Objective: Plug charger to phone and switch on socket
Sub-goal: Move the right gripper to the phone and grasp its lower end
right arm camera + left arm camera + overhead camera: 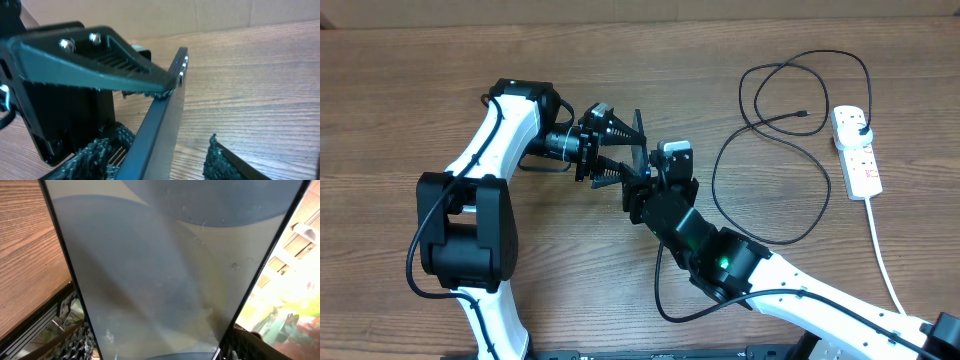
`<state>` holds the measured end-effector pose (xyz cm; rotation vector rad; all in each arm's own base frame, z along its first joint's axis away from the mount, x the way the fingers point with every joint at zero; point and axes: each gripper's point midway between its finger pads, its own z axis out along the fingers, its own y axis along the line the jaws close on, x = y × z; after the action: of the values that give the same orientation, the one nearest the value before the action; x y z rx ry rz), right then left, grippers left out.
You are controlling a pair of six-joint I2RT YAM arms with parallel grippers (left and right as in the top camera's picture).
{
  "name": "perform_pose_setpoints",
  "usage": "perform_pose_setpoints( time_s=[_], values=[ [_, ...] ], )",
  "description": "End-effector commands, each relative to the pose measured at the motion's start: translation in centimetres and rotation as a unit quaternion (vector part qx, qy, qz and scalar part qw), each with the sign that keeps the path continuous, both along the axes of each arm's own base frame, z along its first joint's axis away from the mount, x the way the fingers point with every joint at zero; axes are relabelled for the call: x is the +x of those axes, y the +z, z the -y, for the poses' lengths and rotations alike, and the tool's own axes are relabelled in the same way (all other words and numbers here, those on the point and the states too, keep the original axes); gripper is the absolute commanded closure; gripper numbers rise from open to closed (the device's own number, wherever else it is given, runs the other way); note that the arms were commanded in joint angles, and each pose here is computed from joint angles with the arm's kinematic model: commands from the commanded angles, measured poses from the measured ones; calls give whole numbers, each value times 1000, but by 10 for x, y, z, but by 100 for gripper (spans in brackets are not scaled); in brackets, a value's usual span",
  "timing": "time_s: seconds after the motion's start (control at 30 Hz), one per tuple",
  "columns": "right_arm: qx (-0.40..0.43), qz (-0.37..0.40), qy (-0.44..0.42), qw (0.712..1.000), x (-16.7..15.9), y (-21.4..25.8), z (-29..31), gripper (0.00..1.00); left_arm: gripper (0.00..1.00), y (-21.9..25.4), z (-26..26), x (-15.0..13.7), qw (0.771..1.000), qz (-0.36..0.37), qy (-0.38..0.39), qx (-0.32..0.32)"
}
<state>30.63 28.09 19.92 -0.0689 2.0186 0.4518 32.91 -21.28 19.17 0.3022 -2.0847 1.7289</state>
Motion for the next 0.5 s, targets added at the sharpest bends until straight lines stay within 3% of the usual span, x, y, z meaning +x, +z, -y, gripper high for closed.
perform_pose_setpoints(
  time_s=[0.0,0.2,0.47],
  values=[
    [-4,-8,3,1000,4,-7,-7,39,40,11,3,4,999,24,1,-22],
    [4,-2,4,1000,7,-5,-10,44,41,7,3,3,1000,25,-3,-10],
    [7,0,4,1000,7,-4,-11,63,41,4,2,2,1000,26,-6,-2]
  ],
)
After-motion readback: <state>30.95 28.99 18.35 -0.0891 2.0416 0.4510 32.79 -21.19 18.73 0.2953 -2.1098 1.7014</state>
